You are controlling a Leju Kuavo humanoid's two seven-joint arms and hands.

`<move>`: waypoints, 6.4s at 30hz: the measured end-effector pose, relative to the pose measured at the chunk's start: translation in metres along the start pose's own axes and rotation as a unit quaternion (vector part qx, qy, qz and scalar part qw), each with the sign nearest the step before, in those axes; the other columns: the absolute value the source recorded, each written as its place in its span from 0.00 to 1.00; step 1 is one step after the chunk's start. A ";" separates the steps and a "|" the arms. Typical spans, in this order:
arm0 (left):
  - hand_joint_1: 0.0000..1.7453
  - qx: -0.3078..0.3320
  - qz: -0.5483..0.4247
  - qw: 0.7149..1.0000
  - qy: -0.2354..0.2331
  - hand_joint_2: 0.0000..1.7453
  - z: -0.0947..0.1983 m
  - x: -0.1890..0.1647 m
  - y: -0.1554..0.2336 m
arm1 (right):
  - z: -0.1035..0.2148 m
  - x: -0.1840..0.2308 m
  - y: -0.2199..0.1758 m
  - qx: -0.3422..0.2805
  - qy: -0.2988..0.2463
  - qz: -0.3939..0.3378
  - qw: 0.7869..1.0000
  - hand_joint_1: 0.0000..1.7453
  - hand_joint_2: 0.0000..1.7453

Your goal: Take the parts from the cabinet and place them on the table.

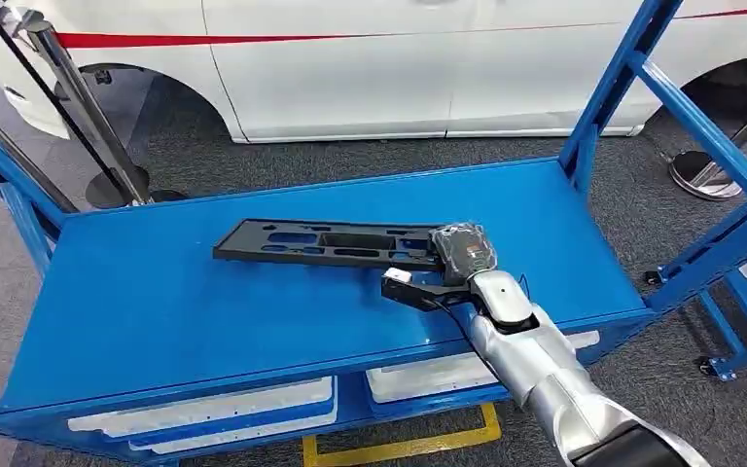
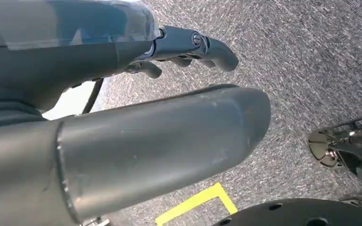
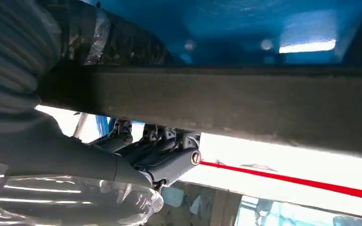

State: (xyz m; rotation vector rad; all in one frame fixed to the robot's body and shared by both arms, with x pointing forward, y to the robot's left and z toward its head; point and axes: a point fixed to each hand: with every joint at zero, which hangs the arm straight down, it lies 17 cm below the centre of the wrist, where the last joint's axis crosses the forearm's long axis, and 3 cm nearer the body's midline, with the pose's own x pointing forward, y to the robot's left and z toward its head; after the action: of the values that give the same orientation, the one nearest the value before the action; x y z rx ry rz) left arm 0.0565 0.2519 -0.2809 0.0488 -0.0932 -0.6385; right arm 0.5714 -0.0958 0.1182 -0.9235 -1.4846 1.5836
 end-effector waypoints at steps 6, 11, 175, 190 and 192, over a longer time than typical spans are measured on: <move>0.00 -0.006 0.001 1.000 -0.001 0.00 0.000 0.000 -0.002 | 0.000 0.002 0.000 0.000 -0.004 -0.003 1.000 0.99 1.00; 0.00 -0.010 0.027 0.999 -0.015 1.00 0.001 0.006 -0.003 | 0.000 0.002 -0.001 0.000 -0.005 -0.004 1.000 1.00 1.00; 0.00 -0.003 0.073 0.997 0.017 1.00 0.000 -0.002 -0.005 | 0.123 0.008 -0.104 -0.239 -0.076 -0.053 0.967 1.00 1.00; 0.00 -0.005 0.071 0.997 0.020 1.00 0.000 -0.006 -0.006 | 0.124 0.007 -0.106 -0.232 -0.079 -0.070 0.967 1.00 1.00; 0.00 -0.004 0.071 0.997 0.019 1.00 0.000 -0.005 -0.005 | 0.126 0.009 -0.108 -0.235 -0.082 -0.070 0.966 1.00 1.00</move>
State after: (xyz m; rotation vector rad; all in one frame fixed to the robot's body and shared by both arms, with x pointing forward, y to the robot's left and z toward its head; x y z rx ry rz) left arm 0.0494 0.2512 -0.2814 0.0459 -0.0563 -0.4947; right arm 0.4612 -0.1407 0.2340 -0.9320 -2.0509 1.2494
